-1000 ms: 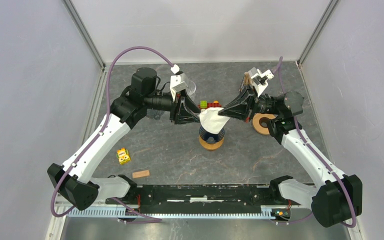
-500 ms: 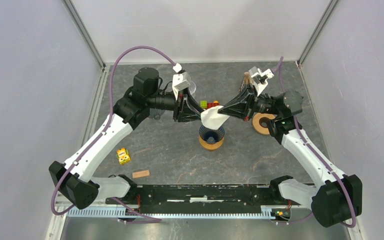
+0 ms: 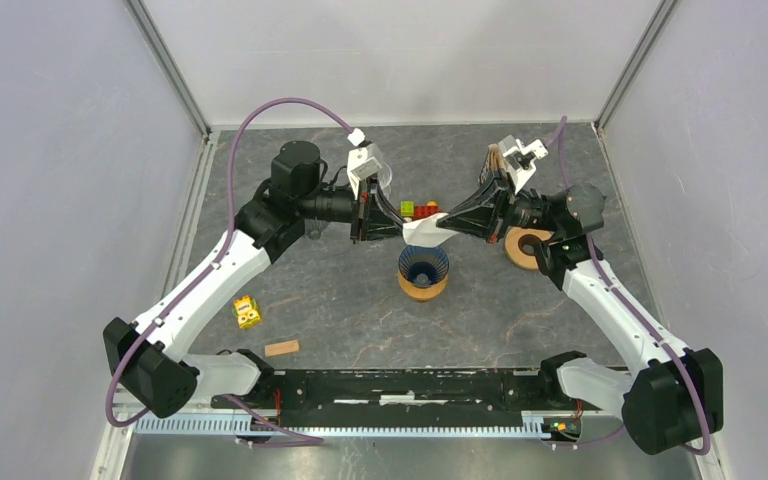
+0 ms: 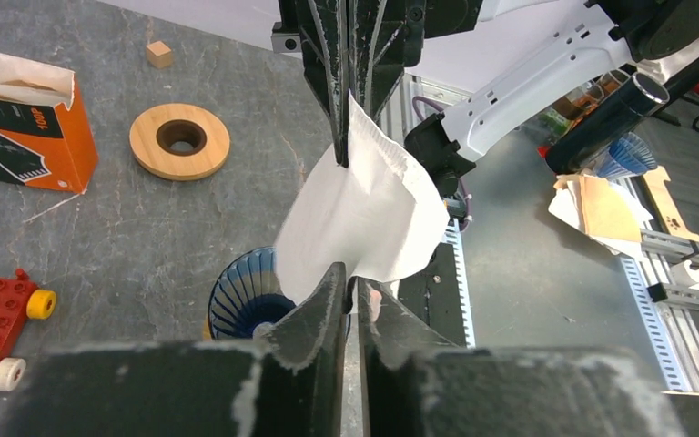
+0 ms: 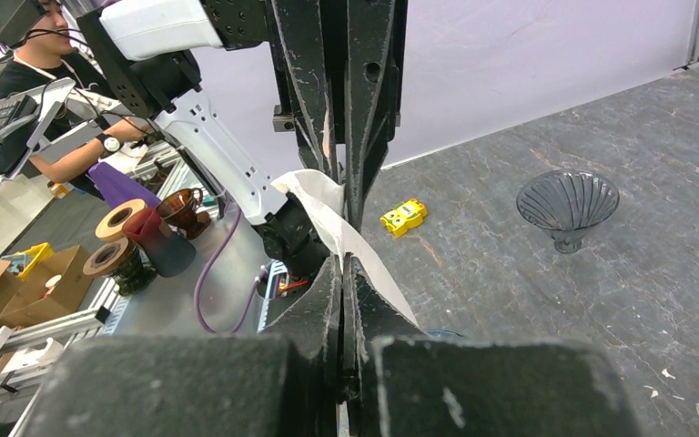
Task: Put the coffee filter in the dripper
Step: Place the coffee filter in the coffee dripper.
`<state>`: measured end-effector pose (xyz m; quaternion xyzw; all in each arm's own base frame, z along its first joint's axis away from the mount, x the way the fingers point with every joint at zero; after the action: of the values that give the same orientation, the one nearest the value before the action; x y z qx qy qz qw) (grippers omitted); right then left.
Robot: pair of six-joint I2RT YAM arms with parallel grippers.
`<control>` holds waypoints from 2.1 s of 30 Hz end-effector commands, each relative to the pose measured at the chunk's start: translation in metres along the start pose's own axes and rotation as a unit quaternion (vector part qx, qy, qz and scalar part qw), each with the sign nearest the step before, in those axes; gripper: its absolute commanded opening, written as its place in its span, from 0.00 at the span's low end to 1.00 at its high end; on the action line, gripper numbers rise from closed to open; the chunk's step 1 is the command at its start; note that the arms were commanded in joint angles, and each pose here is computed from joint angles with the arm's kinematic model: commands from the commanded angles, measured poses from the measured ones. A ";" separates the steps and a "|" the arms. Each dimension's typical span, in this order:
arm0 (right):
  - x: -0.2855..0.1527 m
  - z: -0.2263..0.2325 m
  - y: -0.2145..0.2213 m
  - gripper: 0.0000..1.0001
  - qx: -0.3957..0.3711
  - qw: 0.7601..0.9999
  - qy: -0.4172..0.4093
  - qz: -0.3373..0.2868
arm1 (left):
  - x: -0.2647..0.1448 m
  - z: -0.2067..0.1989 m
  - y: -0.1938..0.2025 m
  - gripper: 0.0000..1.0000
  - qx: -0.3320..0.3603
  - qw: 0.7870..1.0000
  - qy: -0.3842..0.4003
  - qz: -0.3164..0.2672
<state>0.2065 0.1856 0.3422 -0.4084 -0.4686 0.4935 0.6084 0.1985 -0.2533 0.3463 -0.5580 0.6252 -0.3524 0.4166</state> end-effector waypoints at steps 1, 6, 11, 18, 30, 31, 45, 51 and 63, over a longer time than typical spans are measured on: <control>-0.002 0.001 -0.005 0.00 -0.017 1.000 0.001 -0.001 | -0.007 -0.008 -0.011 0.12 0.027 1.000 0.001 -0.013; -0.005 -0.004 0.001 0.00 -0.013 1.000 0.011 0.008 | -0.013 -0.013 -0.012 0.02 0.038 0.999 -0.004 -0.008; -0.006 -0.009 0.004 0.03 -0.009 1.000 0.026 0.012 | -0.014 -0.017 -0.012 0.02 0.023 1.000 -0.004 -0.006; -0.005 -0.009 -0.001 0.40 -0.015 0.999 0.026 0.012 | -0.013 -0.018 -0.014 0.02 -0.011 1.000 -0.004 -0.016; -0.006 -0.008 0.003 0.28 -0.021 0.999 0.019 0.016 | -0.011 -0.018 -0.013 0.02 -0.035 0.999 -0.002 -0.022; -0.006 -0.007 0.003 0.23 -0.021 1.000 0.018 0.014 | -0.010 -0.018 -0.013 0.02 -0.037 0.999 -0.001 -0.023; -0.009 0.003 -0.002 0.00 0.001 0.999 0.020 -0.032 | -0.006 -0.008 -0.010 0.39 -0.047 0.996 0.024 -0.070; -0.010 0.003 0.000 0.00 0.003 0.999 0.022 -0.032 | -0.005 -0.005 -0.010 0.49 -0.045 0.996 0.020 -0.070; -0.010 0.001 0.001 0.00 0.012 0.999 0.025 -0.030 | 0.000 0.001 -0.012 0.43 -0.048 0.996 0.026 -0.073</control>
<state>0.2057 0.1777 0.3317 -0.3927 -0.4445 0.4891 0.6395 0.2056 -0.2535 0.3479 -0.6165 0.6101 -0.3490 0.3549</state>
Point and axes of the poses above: each gripper's point midway between its finger pads, its own x axis out along the fingers, its own z axis along the line the jaws close on, y = z × x, the point moved 6 cm from there along -x, back along the fingers, and after that the axes turned 7 degrees about -x, right-handed, at the moved point
